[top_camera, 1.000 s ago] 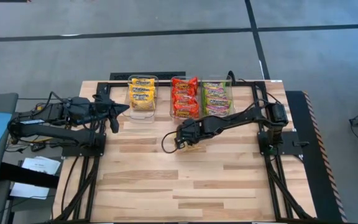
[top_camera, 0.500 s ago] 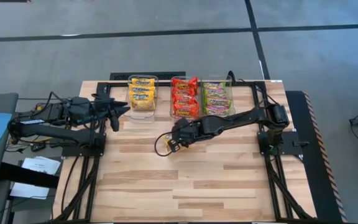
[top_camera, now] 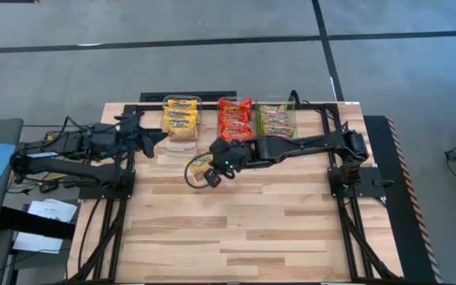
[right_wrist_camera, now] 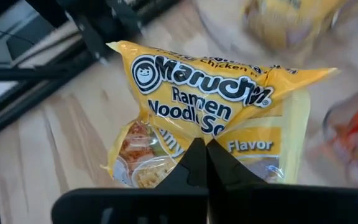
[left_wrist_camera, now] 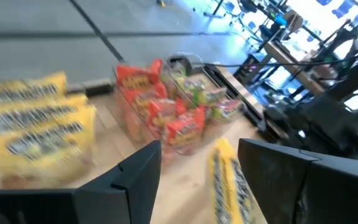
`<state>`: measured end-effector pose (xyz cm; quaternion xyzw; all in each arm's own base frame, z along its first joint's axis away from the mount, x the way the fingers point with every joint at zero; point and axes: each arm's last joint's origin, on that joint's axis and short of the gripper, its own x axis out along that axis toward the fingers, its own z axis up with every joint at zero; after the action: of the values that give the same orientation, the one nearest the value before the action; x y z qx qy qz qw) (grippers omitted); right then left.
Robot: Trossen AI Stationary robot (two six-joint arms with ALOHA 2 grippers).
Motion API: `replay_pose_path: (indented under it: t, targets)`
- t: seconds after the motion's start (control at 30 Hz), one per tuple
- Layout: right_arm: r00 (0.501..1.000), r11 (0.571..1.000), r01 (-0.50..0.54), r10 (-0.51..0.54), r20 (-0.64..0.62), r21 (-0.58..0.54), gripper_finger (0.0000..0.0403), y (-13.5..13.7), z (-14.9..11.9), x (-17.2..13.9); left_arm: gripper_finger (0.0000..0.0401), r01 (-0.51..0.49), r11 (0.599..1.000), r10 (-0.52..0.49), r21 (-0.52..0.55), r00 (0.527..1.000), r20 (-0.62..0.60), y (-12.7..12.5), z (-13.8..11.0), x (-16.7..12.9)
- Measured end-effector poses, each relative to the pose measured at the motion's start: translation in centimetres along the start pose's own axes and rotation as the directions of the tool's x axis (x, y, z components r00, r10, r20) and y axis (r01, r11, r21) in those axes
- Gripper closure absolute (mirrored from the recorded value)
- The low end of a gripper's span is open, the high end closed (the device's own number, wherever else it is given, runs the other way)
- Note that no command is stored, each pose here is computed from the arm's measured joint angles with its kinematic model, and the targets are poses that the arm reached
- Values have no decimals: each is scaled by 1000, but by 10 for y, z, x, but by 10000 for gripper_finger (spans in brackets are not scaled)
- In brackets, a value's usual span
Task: Sort Maruchan noodles
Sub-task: Put the yellow noodle pack into the left transparent bin
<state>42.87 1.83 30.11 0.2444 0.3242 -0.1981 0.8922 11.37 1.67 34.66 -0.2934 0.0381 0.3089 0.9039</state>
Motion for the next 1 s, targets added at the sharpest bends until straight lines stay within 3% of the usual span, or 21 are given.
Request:
replay_pose_path:
  t: [0.23,0.43,0.7,1.0]
  targets:
    - [998,995,2,5,69,-99,400,-7,28,-9,198,70,993,-74,-90,997,-38,-11,-2,13]
    - [995,982,20,-1,97,-189,400,-15,40,-12,198,51,993,-60,-108,995,-79,-15,-7,25]
    - [993,952,24,13,117,-306,400,-14,47,-17,198,40,988,-69,-151,979,-191,-8,-8,50]
    - [995,939,10,26,99,-343,400,-16,48,-17,198,74,977,-124,-198,959,-254,-3,-4,71]
